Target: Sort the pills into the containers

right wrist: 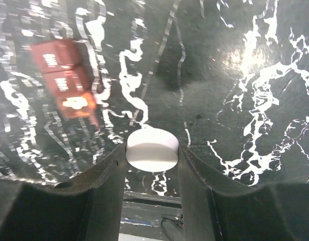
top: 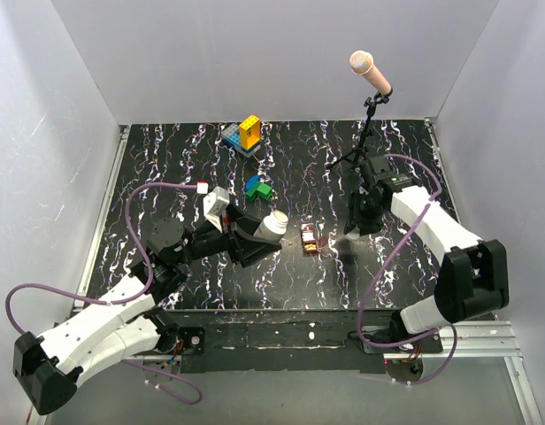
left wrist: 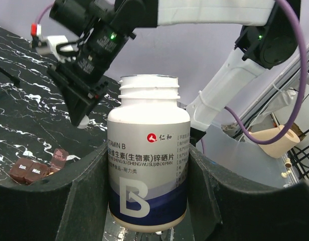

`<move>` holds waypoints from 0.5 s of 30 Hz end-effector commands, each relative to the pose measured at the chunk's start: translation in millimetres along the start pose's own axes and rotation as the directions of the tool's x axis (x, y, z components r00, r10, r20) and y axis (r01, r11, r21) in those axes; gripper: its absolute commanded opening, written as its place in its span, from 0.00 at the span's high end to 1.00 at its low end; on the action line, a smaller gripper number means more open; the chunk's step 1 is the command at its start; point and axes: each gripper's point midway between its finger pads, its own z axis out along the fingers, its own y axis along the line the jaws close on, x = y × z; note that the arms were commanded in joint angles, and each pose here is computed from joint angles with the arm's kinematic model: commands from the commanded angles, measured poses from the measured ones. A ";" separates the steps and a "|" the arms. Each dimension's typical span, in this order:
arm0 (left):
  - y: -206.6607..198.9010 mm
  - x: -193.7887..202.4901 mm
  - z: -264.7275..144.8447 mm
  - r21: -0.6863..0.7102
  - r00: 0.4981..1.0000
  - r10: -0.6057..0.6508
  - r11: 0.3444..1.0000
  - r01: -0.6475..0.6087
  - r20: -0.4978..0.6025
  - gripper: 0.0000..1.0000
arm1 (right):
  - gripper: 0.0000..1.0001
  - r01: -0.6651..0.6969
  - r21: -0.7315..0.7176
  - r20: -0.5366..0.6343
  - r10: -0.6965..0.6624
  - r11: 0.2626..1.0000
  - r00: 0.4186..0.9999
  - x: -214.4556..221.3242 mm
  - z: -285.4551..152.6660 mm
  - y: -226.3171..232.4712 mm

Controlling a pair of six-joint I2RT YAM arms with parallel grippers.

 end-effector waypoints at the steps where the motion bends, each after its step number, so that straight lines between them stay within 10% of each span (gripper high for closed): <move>1: -12.8 -20.5 -2.3 0.027 0.998 0.053 0.998 -0.054 0.016 1.00 | 0.84 0.072 -0.113 0.086 -0.062 0.991 0.994 -12.4 -48.6 26.4; 15: -24.8 -14.4 -11.9 0.061 0.998 0.056 0.997 -0.054 -0.030 1.00 | 0.90 0.335 -0.511 0.351 -0.163 0.791 0.922 -8.1 -169.7 103.7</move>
